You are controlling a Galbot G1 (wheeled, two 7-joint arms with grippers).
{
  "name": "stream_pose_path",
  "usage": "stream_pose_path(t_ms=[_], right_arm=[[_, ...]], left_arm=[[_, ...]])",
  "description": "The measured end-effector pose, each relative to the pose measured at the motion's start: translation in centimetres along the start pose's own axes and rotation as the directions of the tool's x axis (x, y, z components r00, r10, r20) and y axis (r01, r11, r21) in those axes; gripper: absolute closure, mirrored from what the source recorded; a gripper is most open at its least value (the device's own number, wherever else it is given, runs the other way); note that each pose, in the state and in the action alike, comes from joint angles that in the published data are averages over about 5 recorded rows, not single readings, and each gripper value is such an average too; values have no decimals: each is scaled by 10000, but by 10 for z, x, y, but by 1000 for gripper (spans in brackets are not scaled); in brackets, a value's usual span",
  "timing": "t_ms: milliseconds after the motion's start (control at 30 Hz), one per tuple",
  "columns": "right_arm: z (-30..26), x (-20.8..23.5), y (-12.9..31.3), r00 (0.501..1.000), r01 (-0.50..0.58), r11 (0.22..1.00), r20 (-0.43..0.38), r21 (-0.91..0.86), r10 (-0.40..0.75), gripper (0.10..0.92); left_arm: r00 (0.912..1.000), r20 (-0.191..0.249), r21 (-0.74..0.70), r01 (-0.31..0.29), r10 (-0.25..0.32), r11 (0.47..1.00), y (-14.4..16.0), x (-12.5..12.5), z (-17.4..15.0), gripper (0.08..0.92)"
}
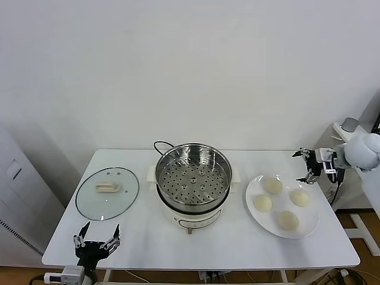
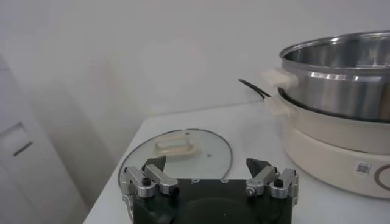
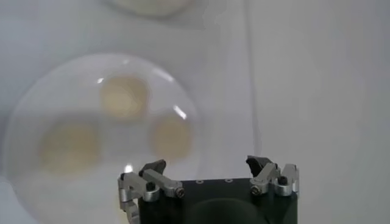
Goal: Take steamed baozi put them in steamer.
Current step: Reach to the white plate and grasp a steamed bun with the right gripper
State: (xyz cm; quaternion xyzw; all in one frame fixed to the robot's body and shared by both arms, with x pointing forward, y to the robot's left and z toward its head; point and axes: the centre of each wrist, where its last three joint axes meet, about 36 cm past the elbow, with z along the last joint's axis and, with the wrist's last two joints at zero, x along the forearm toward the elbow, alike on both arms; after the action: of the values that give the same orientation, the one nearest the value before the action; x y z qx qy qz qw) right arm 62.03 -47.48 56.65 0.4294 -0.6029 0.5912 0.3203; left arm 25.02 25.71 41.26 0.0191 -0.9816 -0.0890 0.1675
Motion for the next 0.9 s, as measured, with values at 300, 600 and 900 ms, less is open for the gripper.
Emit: stream_pose_path(t_ms=[300,600,900], right_arm=[[-14,-60,-12,9949,986,9945,-243,364,-977,200],[-24,-100,-14,9911,1293,9909,-376,371,-1279,200],[-25,-118,-13,9897,1357,9905,-487,205,-1345,200]], left_arm=[[9999,-163,61,44,-43,10000,0,-1,5,177],[9996,-285,69,37,-35,10000,0,-2,9,177],[9994,-335,84,-16,19,10000,-2,-2,10,177]])
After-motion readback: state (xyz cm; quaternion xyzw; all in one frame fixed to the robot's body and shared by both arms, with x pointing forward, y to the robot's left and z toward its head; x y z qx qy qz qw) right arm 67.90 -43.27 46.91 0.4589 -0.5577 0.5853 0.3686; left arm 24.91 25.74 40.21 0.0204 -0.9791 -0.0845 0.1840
